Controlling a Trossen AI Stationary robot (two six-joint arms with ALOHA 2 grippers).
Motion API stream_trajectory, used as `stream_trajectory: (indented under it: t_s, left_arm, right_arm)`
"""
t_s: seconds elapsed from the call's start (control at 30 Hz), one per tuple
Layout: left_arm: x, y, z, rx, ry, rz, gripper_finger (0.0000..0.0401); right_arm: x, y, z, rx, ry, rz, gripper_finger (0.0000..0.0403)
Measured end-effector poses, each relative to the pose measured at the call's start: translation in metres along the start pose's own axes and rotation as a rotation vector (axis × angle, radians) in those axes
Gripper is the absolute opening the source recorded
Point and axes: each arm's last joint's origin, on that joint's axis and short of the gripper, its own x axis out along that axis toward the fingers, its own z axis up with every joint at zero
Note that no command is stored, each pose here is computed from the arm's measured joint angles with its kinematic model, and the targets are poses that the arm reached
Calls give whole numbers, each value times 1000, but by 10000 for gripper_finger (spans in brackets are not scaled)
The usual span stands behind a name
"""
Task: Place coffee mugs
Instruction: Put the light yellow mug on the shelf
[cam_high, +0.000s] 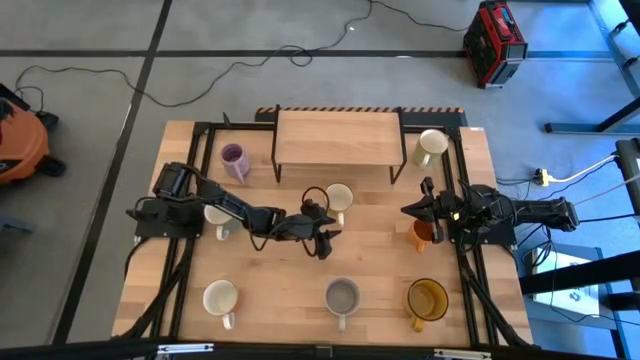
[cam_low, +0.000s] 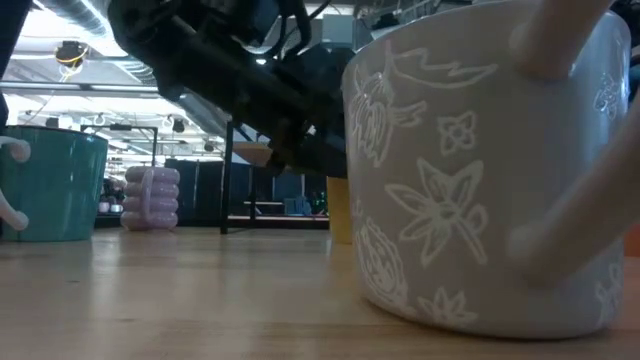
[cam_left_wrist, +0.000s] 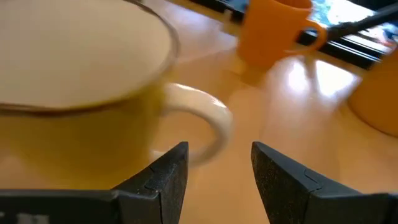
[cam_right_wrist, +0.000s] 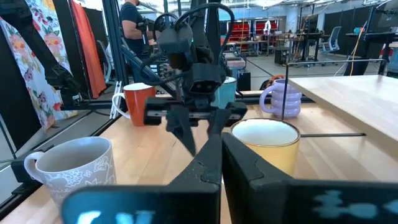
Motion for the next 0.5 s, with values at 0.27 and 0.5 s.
stream_trajectory:
  t_s: [0.27, 0.5]
  left_arm:
    - [3, 5, 5, -17, -16, -15, 170]
    - [18, 2, -3, -6, -57, -8, 170]
  right_arm:
    - [0, 0, 0, 0, 0, 0, 0]
    - [0, 0, 0, 0, 0, 0, 0]
